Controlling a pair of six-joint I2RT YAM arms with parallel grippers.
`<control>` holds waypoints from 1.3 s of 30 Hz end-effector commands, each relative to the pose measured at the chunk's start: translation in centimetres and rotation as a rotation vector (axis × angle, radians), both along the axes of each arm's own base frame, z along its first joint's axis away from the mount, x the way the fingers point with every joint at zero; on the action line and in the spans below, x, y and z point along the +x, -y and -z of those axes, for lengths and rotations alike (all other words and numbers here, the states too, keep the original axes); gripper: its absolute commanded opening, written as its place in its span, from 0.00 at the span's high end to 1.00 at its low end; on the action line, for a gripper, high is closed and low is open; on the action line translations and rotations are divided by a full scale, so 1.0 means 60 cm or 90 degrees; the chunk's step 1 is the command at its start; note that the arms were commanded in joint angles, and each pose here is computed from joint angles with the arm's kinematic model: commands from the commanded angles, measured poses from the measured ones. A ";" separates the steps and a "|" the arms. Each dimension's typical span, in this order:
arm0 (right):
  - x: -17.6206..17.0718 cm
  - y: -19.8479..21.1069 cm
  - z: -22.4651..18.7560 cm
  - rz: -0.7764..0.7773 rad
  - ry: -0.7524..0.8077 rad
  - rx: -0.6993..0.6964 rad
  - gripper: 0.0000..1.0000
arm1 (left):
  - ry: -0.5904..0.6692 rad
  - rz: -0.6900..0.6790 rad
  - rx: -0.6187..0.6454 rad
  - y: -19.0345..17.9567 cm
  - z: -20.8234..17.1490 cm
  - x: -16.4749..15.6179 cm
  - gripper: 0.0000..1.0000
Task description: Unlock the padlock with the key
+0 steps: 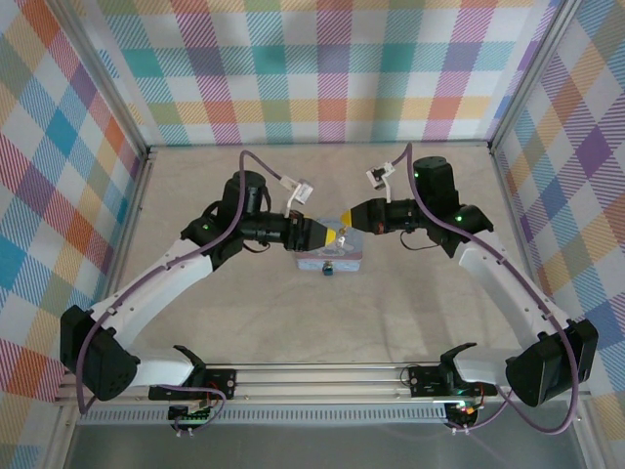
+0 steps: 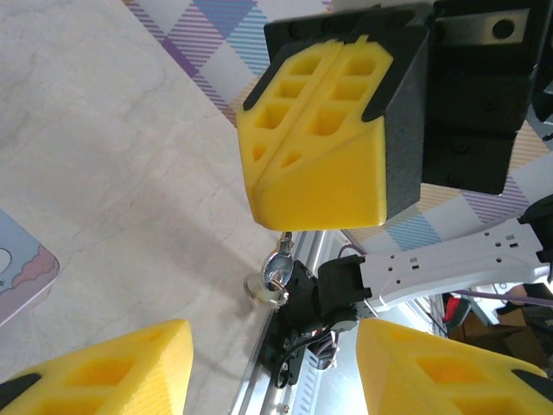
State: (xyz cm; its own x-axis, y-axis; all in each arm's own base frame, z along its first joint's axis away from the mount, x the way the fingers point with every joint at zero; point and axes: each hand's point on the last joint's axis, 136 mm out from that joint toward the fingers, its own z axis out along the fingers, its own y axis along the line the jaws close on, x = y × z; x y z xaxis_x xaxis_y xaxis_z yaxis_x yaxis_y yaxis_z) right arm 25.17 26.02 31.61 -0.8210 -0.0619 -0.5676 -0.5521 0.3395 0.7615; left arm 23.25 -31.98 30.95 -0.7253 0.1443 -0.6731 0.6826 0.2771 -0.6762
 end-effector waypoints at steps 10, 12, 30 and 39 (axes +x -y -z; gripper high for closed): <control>-0.037 -0.006 -0.031 -0.068 0.021 0.044 0.97 | 0.012 0.069 -0.037 0.030 -0.033 -0.020 0.57; -0.038 -0.006 -0.033 -0.069 0.024 0.045 0.97 | 0.008 0.080 -0.039 0.033 -0.032 -0.023 0.64; -0.024 -0.005 -0.038 -0.038 0.034 0.051 0.63 | -0.003 0.074 -0.049 0.047 -0.023 -0.019 1.00; -0.005 0.024 -0.025 0.089 0.066 0.052 0.51 | 0.008 0.013 -0.053 0.039 -0.019 -0.002 1.00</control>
State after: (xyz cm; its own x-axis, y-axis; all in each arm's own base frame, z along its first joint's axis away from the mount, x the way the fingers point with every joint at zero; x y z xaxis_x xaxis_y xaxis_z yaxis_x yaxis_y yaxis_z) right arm 24.11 25.08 32.55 -0.7874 0.0228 -0.6160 -0.5753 0.3315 0.7477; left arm 23.46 -34.34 30.45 -0.7445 0.1488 -0.6509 0.6666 0.2202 -0.7121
